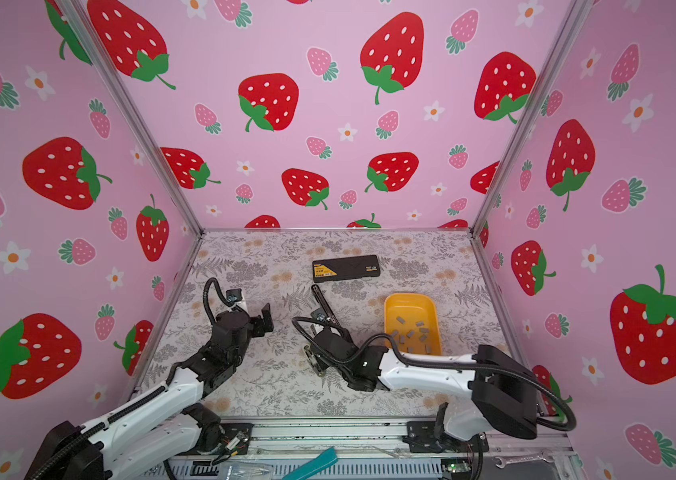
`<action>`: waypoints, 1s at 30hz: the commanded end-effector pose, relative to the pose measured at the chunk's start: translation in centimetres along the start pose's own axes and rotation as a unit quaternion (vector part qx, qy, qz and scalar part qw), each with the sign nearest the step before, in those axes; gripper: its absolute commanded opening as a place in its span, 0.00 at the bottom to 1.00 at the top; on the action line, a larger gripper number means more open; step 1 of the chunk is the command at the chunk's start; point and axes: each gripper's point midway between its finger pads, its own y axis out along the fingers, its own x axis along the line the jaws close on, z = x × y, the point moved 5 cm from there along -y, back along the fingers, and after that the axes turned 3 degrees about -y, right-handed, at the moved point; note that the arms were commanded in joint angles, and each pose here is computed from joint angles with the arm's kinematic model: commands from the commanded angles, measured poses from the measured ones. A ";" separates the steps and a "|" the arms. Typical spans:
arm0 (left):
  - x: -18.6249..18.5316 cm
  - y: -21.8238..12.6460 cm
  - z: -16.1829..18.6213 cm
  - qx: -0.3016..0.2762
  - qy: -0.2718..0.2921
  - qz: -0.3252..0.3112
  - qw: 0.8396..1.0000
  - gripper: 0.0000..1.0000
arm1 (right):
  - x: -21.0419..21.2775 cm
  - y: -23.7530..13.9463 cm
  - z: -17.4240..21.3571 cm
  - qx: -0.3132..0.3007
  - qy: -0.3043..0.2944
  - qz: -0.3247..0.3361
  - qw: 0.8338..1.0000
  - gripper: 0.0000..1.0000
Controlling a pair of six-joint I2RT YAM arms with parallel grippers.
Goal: Load the staples into the stapler
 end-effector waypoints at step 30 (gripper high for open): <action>-2.0 0.2 -0.6 0.030 0.029 0.060 0.997 0.99 | -24.0 5.8 9.9 0.218 0.193 0.175 0.941 0.38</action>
